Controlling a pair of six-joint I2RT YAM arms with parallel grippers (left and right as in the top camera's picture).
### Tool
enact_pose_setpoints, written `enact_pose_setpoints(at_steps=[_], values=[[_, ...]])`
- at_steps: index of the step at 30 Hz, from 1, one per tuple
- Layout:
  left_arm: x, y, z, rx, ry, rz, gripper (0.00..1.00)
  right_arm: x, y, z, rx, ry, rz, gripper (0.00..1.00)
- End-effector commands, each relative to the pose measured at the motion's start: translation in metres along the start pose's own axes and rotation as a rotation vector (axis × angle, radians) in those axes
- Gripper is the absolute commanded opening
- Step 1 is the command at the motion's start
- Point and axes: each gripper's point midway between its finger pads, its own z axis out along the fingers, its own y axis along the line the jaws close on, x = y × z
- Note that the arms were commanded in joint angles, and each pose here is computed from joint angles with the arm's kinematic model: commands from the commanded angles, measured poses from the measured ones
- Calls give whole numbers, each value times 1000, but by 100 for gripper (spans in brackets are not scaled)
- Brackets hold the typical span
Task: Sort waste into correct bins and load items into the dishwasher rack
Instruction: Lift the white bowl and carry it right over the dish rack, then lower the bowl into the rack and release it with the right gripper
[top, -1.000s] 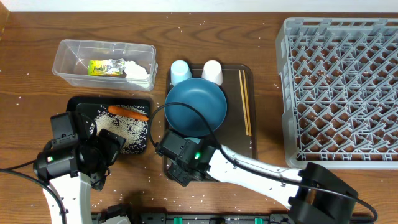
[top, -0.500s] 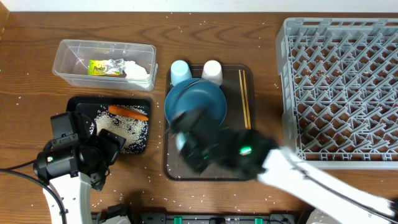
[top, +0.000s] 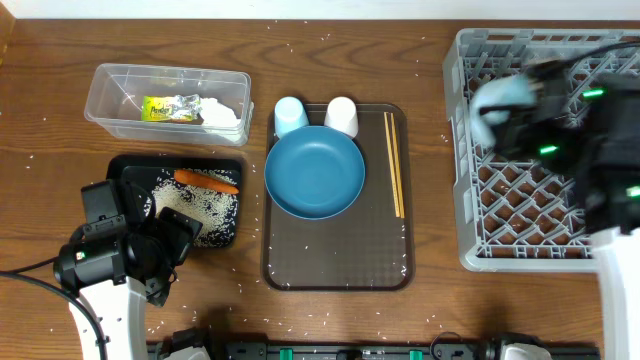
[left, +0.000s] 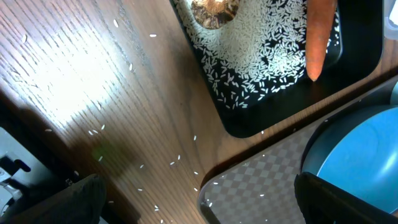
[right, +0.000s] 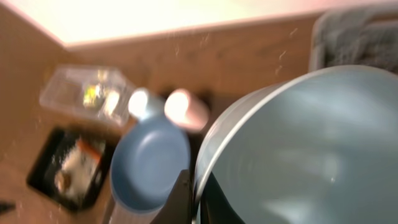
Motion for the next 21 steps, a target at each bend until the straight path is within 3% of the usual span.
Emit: enact_pose_setpoints(at_steps=[1, 5, 10, 21], values=[[-1, 3, -1, -10, -10, 0, 98, -25, 10, -21, -333, -64, -11, 1], [-1, 3, -1, -10, -10, 0, 98, -53, -24, -31, -503, -145, 17, 1], [-1, 3, -1, -10, -10, 0, 98, -63, -67, -8, -631, -147, 26, 1], [-1, 3, -1, -10, -10, 0, 98, -52, -154, 66, -635, -135, 136, 1]])
